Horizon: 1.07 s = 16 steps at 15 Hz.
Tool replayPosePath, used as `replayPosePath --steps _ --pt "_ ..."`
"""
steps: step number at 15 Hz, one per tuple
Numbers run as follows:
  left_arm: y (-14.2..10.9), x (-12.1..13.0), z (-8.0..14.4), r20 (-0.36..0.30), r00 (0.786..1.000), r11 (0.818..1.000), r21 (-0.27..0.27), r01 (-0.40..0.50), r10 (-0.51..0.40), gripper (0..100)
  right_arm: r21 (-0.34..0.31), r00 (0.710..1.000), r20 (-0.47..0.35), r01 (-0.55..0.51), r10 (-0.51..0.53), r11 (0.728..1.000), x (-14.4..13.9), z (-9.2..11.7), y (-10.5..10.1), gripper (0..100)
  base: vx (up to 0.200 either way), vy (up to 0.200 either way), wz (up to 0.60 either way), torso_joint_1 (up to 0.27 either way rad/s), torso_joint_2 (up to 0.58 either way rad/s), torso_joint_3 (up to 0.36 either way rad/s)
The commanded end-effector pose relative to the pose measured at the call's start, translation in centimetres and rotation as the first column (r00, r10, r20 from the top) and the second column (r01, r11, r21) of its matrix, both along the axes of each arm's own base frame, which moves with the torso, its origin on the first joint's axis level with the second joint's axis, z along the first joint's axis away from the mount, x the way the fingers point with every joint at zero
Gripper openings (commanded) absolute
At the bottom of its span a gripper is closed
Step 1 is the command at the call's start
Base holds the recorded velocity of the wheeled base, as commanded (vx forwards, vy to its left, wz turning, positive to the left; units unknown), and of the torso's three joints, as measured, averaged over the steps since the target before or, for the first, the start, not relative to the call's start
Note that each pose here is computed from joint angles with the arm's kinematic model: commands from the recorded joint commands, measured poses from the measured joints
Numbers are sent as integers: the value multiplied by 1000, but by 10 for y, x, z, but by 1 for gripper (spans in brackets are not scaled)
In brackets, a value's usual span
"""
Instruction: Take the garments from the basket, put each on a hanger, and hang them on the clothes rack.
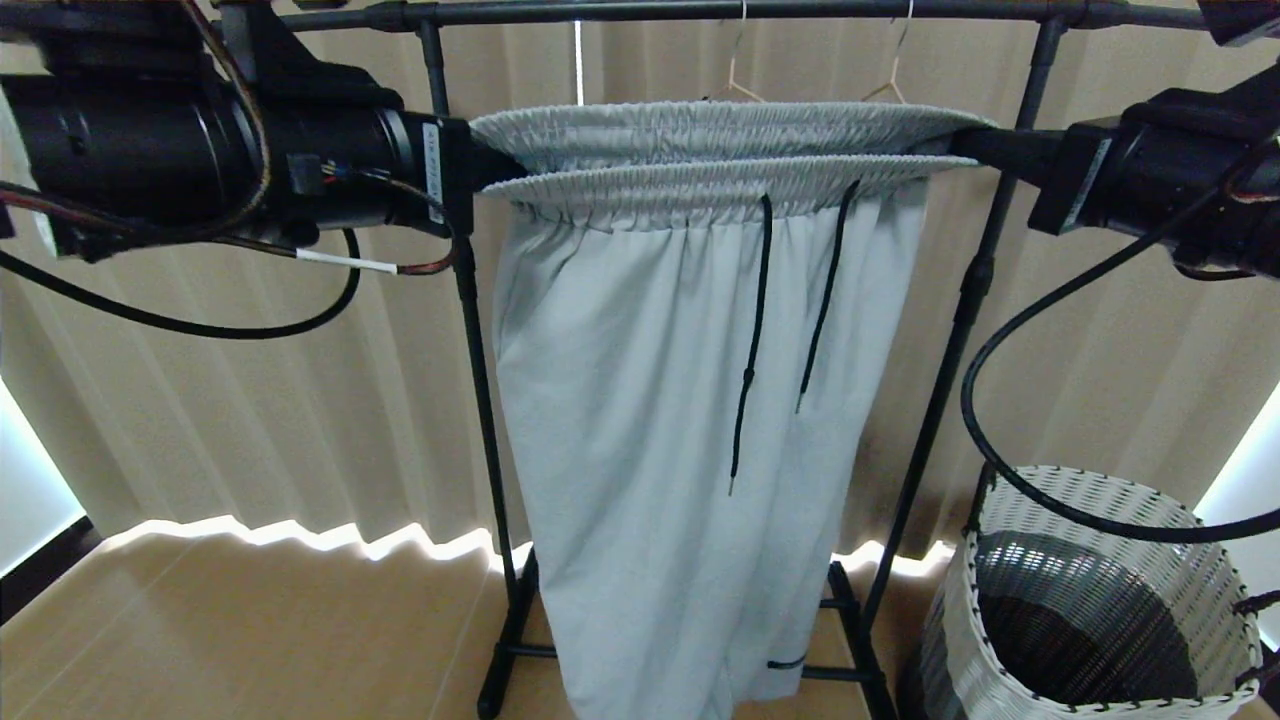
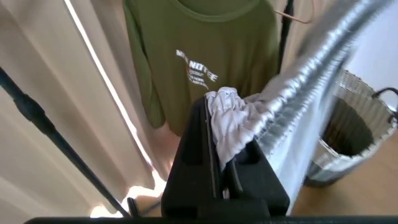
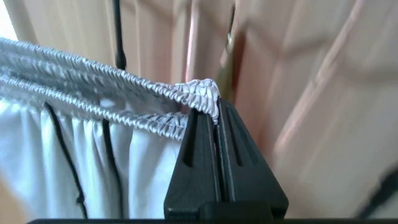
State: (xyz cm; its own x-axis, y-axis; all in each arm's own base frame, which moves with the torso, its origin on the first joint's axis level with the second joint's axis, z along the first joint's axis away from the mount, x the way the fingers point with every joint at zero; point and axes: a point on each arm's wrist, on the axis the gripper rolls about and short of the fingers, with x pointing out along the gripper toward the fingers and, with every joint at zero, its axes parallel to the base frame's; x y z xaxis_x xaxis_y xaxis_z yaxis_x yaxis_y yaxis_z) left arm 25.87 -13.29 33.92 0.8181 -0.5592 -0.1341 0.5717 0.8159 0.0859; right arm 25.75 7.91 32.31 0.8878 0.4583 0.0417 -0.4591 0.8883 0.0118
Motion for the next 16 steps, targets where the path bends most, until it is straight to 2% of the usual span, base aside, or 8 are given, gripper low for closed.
replayPosePath --steps 1,3,6,8,9,11,14,16 --pt "-6 8 -21 -55 998 1000 29 4 -2 0 -7 1000 -25 2 -2 1000 -19 -8 -6 0 0 0 0 0 0 0" --pt "-10 2 -29 -77 997 999 44 13 -9 0 -19 997 -64 -33 32 999 -22 -23 2 0 0 0 0 0 0 0" --pt "-15 -9 -24 -63 997 998 34 45 -43 0 -19 996 -71 -58 57 998 -23 -25 7 0 0 0 0 0 0 0" --pt "-19 -10 -37 -97 994 997 59 54 -49 0 -30 990 -109 -88 84 996 -24 -36 16 0 0 0 0 0 0 0" --pt "-19 -10 -37 -97 994 997 59 54 -49 0 -30 990 -109 -88 84 996 -24 -36 16 0 0 0 0 0 0 0" --pt "-20 -7 -31 -47 998 999 31 41 -40 0 -28 991 -100 -91 88 995 -26 -34 16 0 0 0 0 0 0 0" --pt "-22 -8 -40 -68 997 998 43 51 -48 0 -35 986 -137 -104 98 994 -27 -45 18 0 0 0 0 0 0 0" --pt "-23 -10 -38 -63 997 998 40 55 -53 0 -28 989 -102 -106 103 994 -27 -41 19 0 0 0 0 0 0 0"
